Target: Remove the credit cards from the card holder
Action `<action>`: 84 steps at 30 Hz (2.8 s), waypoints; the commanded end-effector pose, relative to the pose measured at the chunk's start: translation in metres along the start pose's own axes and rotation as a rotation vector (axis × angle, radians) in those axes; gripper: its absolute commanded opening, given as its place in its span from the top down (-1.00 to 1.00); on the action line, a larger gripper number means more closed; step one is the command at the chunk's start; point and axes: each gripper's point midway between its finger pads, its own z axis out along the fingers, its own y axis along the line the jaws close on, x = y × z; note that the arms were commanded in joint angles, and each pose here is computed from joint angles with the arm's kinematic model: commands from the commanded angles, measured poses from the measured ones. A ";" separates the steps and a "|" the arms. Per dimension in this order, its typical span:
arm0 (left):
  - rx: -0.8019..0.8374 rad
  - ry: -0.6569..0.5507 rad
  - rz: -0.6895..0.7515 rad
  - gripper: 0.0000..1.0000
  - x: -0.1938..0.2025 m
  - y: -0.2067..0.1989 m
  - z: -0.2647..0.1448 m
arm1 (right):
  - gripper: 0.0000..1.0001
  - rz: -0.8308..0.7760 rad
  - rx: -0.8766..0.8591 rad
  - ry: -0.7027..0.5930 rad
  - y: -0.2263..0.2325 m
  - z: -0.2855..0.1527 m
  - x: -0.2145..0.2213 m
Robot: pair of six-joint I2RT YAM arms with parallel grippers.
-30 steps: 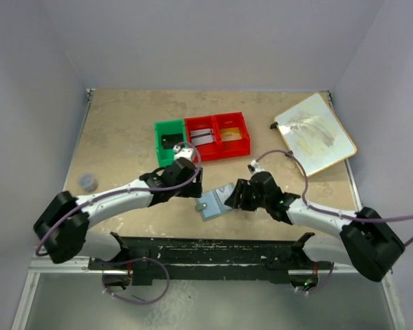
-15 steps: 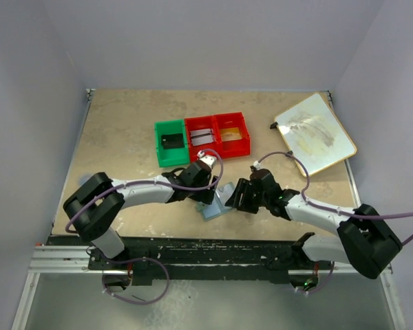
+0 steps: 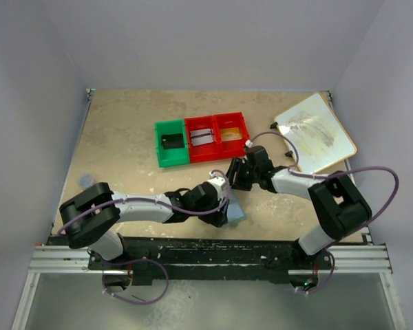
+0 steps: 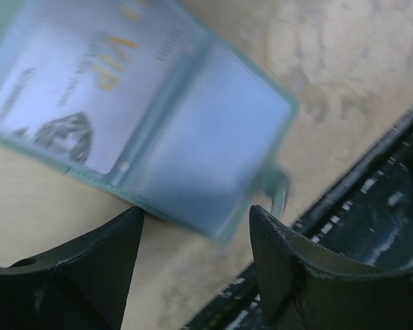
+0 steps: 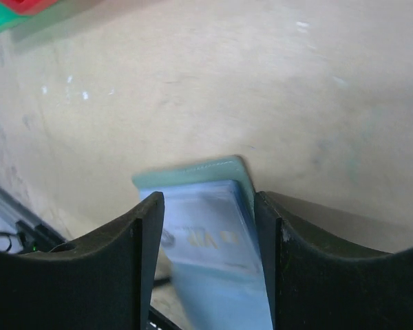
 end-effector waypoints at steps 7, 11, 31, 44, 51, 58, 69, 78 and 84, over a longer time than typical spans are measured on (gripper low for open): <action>0.133 -0.061 -0.062 -0.22 -0.015 -0.060 0.006 | -0.11 -0.272 -0.328 0.176 0.074 0.016 0.027; 0.118 -0.091 -0.059 -0.22 -0.022 -0.058 -0.005 | -0.12 -0.285 -0.310 0.169 0.077 0.010 0.027; -0.289 -0.317 -0.167 0.06 -0.062 0.049 -0.057 | 0.07 0.126 -0.317 -0.073 0.041 -0.052 0.042; -0.171 -0.204 -0.080 0.42 -0.060 0.019 -0.028 | 0.25 0.184 -0.309 0.034 0.030 -0.028 0.067; -0.136 -0.111 -0.038 0.59 -0.046 0.011 -0.012 | 0.26 0.191 -0.272 0.044 0.016 -0.020 0.075; -0.206 -0.032 -0.022 0.76 -0.026 0.025 0.001 | 0.48 0.226 -0.373 0.086 0.025 -0.013 0.085; -0.293 -0.137 -0.060 0.80 -0.035 0.043 -0.029 | 0.54 0.242 -0.406 0.060 0.029 -0.014 0.080; -0.278 -0.194 -0.074 0.76 -0.048 0.043 -0.033 | 0.49 0.203 -0.393 0.054 0.037 -0.020 0.073; -0.302 -0.123 -0.067 0.76 -0.030 0.050 -0.019 | 0.46 0.204 -0.416 0.091 0.038 -0.014 0.081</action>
